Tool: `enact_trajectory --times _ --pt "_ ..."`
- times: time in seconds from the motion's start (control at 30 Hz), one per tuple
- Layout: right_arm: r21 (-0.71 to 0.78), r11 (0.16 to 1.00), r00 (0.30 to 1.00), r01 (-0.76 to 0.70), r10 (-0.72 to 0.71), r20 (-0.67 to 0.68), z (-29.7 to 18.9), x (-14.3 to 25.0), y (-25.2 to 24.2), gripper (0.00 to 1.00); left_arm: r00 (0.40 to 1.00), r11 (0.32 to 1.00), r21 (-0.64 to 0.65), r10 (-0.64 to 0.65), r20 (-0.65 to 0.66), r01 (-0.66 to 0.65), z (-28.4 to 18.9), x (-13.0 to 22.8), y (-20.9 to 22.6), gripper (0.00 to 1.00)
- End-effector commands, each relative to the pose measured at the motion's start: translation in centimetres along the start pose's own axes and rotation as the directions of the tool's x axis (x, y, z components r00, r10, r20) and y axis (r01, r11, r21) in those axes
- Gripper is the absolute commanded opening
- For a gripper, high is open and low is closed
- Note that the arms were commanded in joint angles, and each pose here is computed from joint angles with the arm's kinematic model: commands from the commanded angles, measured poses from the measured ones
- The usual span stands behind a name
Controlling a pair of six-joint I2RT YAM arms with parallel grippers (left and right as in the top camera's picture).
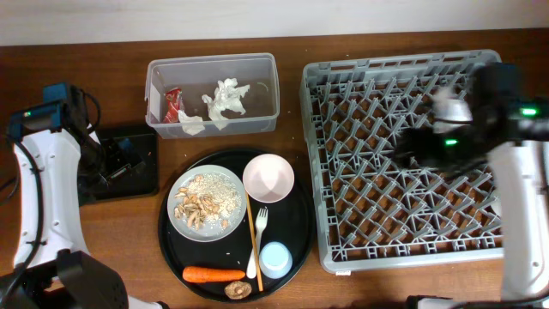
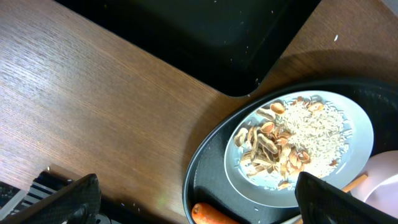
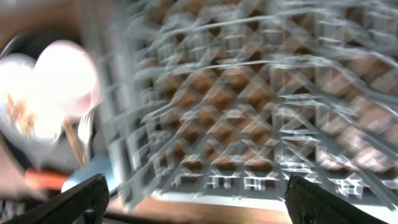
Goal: Sort waste into correct bins and load items into the dishwasher rack
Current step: 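Place the white cup upside down in the rack's right side, then grasp the light blue cup on the tray with the right gripper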
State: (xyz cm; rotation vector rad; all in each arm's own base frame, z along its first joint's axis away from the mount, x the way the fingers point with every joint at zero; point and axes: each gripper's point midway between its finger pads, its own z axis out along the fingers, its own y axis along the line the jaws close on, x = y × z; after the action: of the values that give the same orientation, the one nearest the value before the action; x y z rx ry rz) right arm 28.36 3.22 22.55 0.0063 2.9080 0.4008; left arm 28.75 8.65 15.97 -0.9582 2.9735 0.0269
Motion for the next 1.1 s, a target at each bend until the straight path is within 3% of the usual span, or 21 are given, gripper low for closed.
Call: enact_trajectory --times 0.0,0.03,0.1,0.3,0.43,0.67,0.87,1.07 --pt "-0.062 0.979 0.978 0.195 -0.199 -0.066 1.4 2.3 6.0 0.95 1.0 1.0 0.006 -0.015 0.009 0.015 -0.4 0.1 0.1 0.99" --pt "-0.087 0.954 0.949 0.287 -0.295 -0.11 2.4 4.0 8.5 0.95 1.0 1.0 0.007 -0.015 0.009 0.015 -0.4 0.1 0.1 0.99" --pt "-0.057 0.934 0.92 0.353 -0.358 -0.162 4.1 6.1 10.5 0.95 1.0 1.0 0.007 -0.015 0.01 0.015 -0.4 0.1 0.1 0.99" --pt "-0.163 0.785 0.765 0.598 -0.619 -0.178 11.1 13.6 17.9 0.96 1.0 1.0 0.007 -0.015 0.01 0.015 -0.4 0.1 0.1 0.99" --pt "-0.191 0.757 0.738 0.624 -0.652 -0.174 14.7 16.1 20.0 0.97 1.0 1.0 0.007 -0.015 0.009 0.015 -0.4 0.1 0.1 0.99" --pt "-0.064 0.771 0.729 0.634 -0.623 -0.286 19.6 16.9 18.8 0.96 1.0 1.0 0.007 -0.015 0.01 0.015 -0.4 0.1 0.1 0.99" --pt "-0.066 0.775 0.731 0.629 -0.618 -0.289 19.9 17.0 18.9 0.69 1.0 1.0 0.007 -0.015 0.009 0.015 -0.4 0.1 0.1 0.99" --pt "-0.063 0.788 0.748 0.613 -0.604 -0.275 19.5 16.7 19.2 0.59 1.0 1.0 0.007 -0.015 0.009 0.015 -0.4 0.1 0.1 0.99"
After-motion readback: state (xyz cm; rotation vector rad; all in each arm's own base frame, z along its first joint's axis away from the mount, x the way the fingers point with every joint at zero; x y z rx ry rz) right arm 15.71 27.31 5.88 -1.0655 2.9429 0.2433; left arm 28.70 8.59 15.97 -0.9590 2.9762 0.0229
